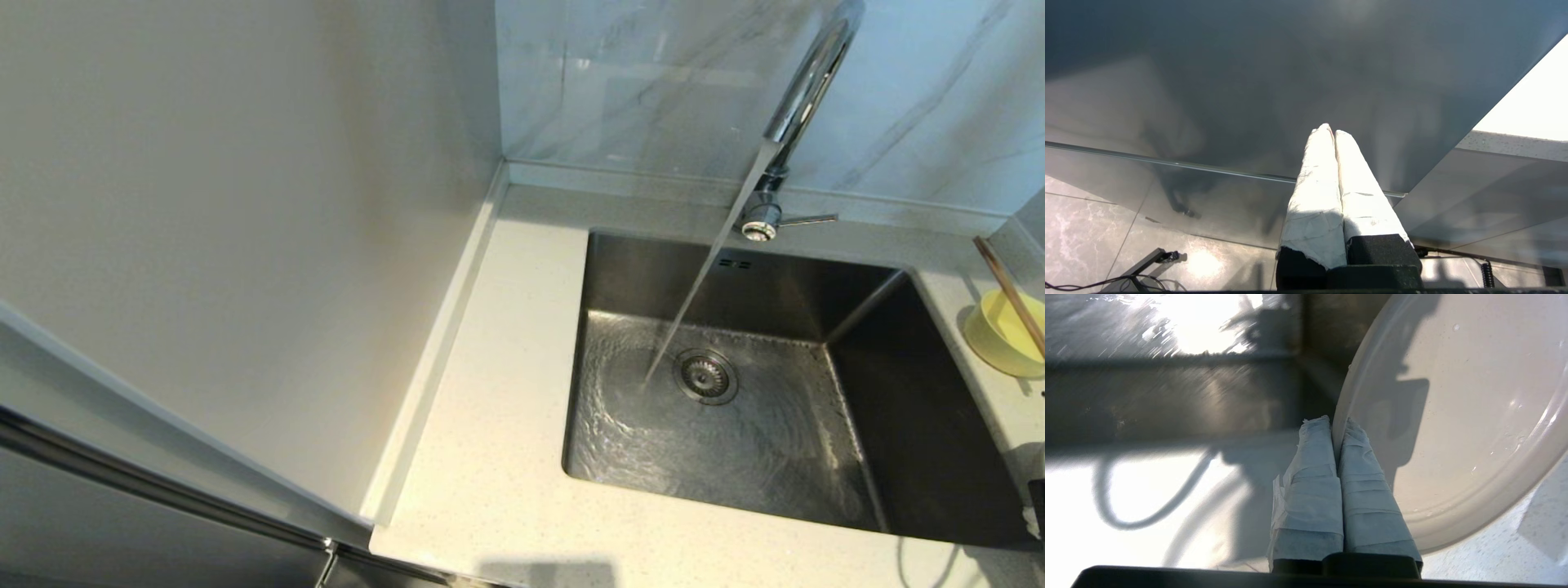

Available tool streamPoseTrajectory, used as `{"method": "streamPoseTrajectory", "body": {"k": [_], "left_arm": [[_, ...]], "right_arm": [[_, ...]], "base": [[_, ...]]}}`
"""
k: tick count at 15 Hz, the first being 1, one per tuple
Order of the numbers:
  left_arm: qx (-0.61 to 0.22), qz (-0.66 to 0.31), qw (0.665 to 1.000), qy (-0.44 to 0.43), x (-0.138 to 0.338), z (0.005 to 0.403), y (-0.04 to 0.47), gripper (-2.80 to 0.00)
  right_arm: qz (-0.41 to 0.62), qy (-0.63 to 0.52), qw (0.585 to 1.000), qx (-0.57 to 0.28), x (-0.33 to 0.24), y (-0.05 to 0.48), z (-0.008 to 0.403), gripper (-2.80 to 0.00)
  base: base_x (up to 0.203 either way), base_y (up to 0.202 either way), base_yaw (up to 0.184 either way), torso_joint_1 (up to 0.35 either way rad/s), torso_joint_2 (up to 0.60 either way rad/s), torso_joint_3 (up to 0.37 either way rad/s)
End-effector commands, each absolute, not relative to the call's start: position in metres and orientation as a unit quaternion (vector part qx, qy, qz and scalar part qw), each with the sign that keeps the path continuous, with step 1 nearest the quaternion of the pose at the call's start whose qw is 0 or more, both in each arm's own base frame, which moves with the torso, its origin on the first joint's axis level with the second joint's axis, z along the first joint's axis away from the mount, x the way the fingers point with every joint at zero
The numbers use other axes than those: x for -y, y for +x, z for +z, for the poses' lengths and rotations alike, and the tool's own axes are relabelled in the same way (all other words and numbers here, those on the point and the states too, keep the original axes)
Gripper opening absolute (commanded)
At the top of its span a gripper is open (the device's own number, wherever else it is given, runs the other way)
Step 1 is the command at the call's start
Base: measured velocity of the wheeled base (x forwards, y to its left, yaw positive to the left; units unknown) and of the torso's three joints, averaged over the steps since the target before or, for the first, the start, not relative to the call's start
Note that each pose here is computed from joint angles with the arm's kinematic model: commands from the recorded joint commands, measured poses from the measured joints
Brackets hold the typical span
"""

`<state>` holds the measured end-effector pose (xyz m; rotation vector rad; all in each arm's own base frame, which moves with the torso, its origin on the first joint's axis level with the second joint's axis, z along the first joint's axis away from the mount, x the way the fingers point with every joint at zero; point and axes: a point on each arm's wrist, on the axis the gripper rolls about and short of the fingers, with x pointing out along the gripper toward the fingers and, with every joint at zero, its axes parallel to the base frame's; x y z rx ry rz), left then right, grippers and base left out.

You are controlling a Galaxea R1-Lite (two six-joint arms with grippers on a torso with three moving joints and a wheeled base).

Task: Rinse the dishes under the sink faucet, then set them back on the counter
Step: Pick up the plate

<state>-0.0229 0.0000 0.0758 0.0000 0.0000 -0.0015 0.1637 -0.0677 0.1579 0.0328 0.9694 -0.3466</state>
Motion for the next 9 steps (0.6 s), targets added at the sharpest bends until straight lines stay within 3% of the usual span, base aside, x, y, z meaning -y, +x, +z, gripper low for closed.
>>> {"method": "streamPoseTrajectory", "body": {"k": [1, 9], "left_arm": [[0.000, -0.001, 1.000, 0.000, 0.000, 0.076, -0.023, -2.80], [0.000, -0.001, 1.000, 0.000, 0.000, 0.076, -0.023, -2.80]], "right_arm": [[-0.154, 0.003, 0.884, -0.442, 0.057, 0.153, 0.168, -2.80], [-0.059, -0.046, 0.918, -0.390, 0.017, 0.130, 0.179, -2.80]], "base": [[0.000, 0.000, 0.000, 0.000, 0.00, 0.000], [0.000, 0.000, 0.000, 0.000, 0.00, 0.000]]}}
